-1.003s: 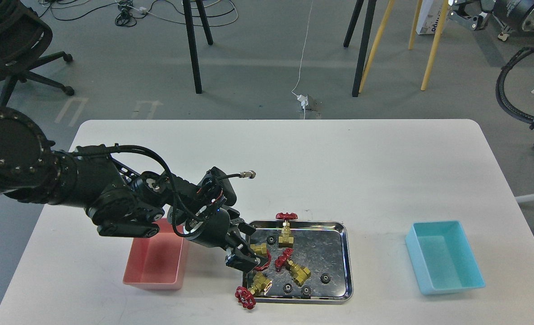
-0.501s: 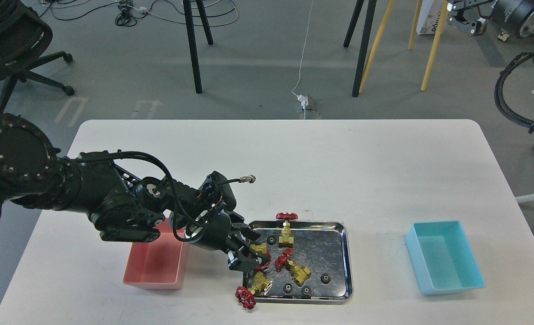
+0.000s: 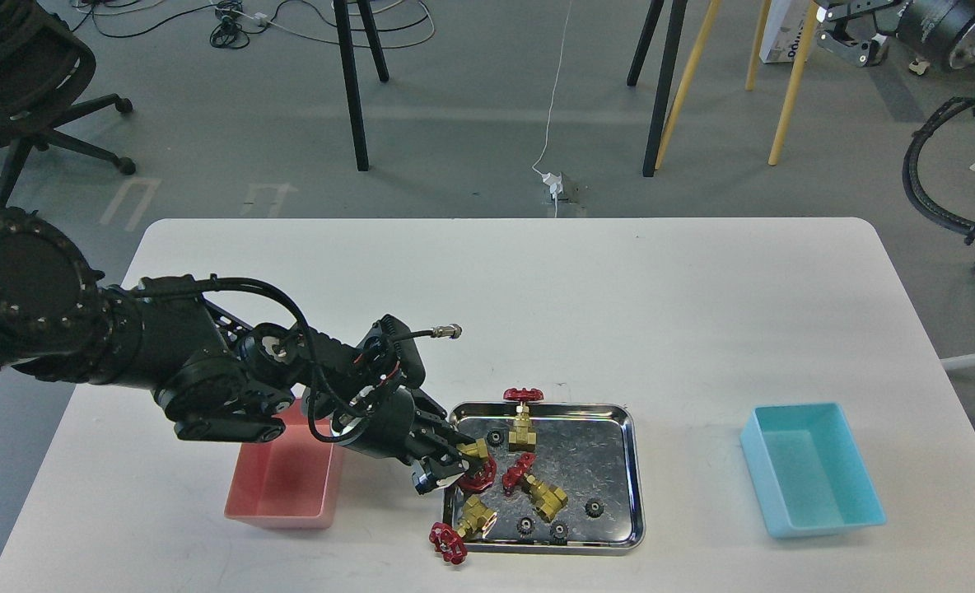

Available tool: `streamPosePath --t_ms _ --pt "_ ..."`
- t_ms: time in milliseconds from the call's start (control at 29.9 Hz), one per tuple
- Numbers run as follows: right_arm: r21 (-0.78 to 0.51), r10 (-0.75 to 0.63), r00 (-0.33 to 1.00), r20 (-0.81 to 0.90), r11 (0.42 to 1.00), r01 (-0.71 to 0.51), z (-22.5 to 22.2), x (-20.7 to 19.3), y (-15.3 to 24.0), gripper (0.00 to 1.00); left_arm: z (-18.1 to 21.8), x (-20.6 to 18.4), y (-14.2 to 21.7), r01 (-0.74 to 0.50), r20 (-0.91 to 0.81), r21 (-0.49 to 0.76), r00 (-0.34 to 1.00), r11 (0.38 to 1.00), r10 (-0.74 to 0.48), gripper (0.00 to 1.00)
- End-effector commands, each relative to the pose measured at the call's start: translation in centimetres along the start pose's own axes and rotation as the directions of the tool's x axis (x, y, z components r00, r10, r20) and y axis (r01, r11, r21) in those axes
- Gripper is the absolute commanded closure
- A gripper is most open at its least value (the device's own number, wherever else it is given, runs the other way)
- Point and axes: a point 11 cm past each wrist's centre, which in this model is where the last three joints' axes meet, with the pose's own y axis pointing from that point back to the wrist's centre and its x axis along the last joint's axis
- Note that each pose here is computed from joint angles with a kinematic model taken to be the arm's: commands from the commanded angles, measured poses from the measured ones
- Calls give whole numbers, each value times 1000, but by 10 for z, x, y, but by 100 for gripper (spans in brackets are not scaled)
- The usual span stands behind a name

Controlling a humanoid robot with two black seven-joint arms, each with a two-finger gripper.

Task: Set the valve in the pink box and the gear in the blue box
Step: 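Lower the left gripper and grasp the red-handled brass valve, then lift the valve and carry it with the left gripper to the pink box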

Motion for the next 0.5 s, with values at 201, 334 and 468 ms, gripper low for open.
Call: streamPosePath --t_ms 201,334,468 --pt "-1 1 1000 1 1000 -1 1 0 0 0 -17 23 26 -98 16 54 995 994 97 90" --pt "3 1 1000 4 1000 -1 0 0 0 0 -33 39 52 -147 32 112 989 983 144 90" --pt "52 -1 1000 29 999 -1 -12 -1 -1 0 -33 39 85 -178 -1 131 984 975 180 90"
